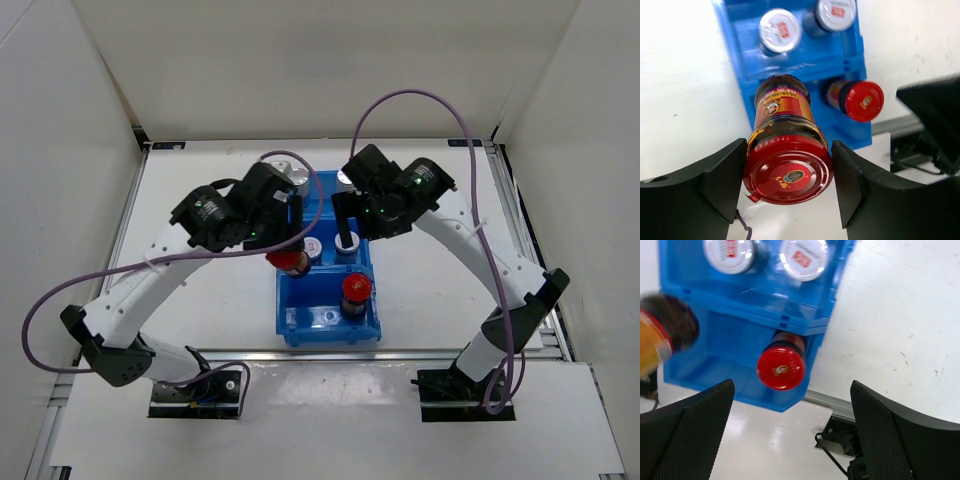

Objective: Organize the condiment bottles

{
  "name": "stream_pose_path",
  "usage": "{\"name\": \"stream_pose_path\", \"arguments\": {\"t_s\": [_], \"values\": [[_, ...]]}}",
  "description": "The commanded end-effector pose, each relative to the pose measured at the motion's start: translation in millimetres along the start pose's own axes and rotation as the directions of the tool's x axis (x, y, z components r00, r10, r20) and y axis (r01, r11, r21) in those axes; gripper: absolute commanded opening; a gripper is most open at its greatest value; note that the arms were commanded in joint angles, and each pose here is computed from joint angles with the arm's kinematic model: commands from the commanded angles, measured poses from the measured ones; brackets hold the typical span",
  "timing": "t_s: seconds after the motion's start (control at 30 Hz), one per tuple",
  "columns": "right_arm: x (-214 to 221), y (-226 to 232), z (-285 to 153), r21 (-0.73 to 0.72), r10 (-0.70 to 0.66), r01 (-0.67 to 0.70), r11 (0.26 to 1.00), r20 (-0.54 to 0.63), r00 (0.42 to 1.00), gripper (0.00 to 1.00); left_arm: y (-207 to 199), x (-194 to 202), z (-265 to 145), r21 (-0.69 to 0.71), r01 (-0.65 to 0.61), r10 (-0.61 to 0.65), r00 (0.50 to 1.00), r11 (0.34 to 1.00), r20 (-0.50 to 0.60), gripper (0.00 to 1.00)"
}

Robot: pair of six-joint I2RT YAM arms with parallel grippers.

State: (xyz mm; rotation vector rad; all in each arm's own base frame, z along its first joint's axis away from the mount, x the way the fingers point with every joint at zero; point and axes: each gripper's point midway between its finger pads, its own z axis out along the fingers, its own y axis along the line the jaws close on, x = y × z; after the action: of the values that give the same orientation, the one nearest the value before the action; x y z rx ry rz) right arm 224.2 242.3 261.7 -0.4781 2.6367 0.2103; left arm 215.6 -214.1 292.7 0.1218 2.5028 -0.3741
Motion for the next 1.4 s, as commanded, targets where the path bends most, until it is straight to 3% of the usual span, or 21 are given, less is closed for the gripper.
{"name": "stream_pose_path", "arguments": {"t_s": [0.0, 0.23, 0.33, 0.47, 0.6, 0.67, 0.7, 0.87, 0.9, 0.97, 1.0, 1.07, 1.17, 1.23, 1.37], "values": [[41.0, -42.4, -11.4, 0.122, 0.055, -0.034, 0.992, -0.170, 0.984, 1.00, -28.2, 10.6, 9.6, 0.083, -0.050, 0.053, 0.998, 0.995, -0.038, 0.11], [48.2, -59.1, -16.0, 0.108, 0.150, -0.135, 0.985, -0.144, 0.978, 1.00, -24.4, 67.4, 65.6, 0.062, -0.088, 0.097, 0.980, 0.994, -0.171, 0.11], [46.6, -57.0, -15.8, 0.052, 0.175, -0.171, 0.984, -0.106, 0.979, 1.00, -24.2, 76.4, 83.9, 0.082, -0.103, 0.115, 0.980, 0.991, -0.161, 0.11], [47.2, -48.2, -16.3, -0.044, 0.171, -0.176, 0.983, -0.095, 0.981, 1.00, -20.0, 80.7, 109.5, 0.070, -0.151, 0.160, 0.978, 0.986, -0.135, 0.23], [46.3, -52.2, -12.4, -0.040, 0.171, -0.176, 0.984, -0.107, 0.979, 1.00, -18.6, 86.0, 128.8, 0.049, -0.183, 0.189, 0.970, 0.982, -0.156, 0.77], [46.7, -55.4, -11.9, -0.021, 0.162, -0.165, 0.986, -0.113, 0.980, 1.00, -18.4, 83.8, 131.4, 0.037, -0.186, 0.189, 0.970, 0.982, -0.152, 0.86], [46.7, -55.5, -11.9, -0.021, 0.162, -0.165, 0.986, -0.113, 0.980, 1.00, -19.0, 79.5, 130.6, 0.031, -0.185, 0.188, 0.972, 0.982, -0.139, 1.00], [47.7, -55.2, -7.3, -0.045, 0.112, -0.117, 0.992, -0.098, 0.989, 1.00, -19.2, 52.2, 106.7, -0.007, -0.179, 0.177, 0.978, 0.984, -0.111, 1.00], [44.5, -54.5, -10.4, -0.056, 0.113, -0.117, 0.992, -0.073, 0.991, 1.00, -30.1, 20.0, 85.5, -0.002, -0.162, 0.161, 0.987, 0.987, -0.024, 1.00], [36.0, -60.1, -16.7, -0.059, 0.122, -0.122, 0.991, -0.014, 0.992, 1.00, -30.8, -7.8, 52.6, -0.013, -0.156, 0.157, 0.986, 0.988, 0.053, 1.00], [32.5, -59.9, -19.7, -0.069, 0.110, -0.109, 0.992, 0.013, 0.994, 1.00, -37.0, -41.2, 26.3, 0.011, -0.138, 0.134, 0.978, 0.990, 0.161, 1.00], [21.9, -64.7, -21.5, -0.078, 0.113, -0.108, 0.991, 0.070, 0.991, 1.00, -33.0, -72.4, -6.3, 0.045, -0.142, 0.124, 0.952, 0.989, 0.279, 1.00], [17.5, -71.2, -21.9, -0.073, 0.126, -0.119, 0.990, 0.094, 0.988, 1.00, 16.4, -114.1, -36.0, -0.042, -0.050, 0.063, 0.896, 0.998, 0.440, 1.00], [13.5, -77.4, -24.1, -0.066, 0.135, -0.128, 0.990, 0.108, 0.985, 1.00, 73.4, -127.7, -39.8, -0.150, 0.051, 0.028, 0.875, 0.987, 0.483, 1.00], [3.9, -84.8, -26.7, -0.038, 0.105, -0.100, 0.994, 0.143, 0.984, 1.00, 144.1, -137.3, -38.9, -0.294, 0.167, 0.018, 0.843, 0.941, 0.537, 1.00]]}}
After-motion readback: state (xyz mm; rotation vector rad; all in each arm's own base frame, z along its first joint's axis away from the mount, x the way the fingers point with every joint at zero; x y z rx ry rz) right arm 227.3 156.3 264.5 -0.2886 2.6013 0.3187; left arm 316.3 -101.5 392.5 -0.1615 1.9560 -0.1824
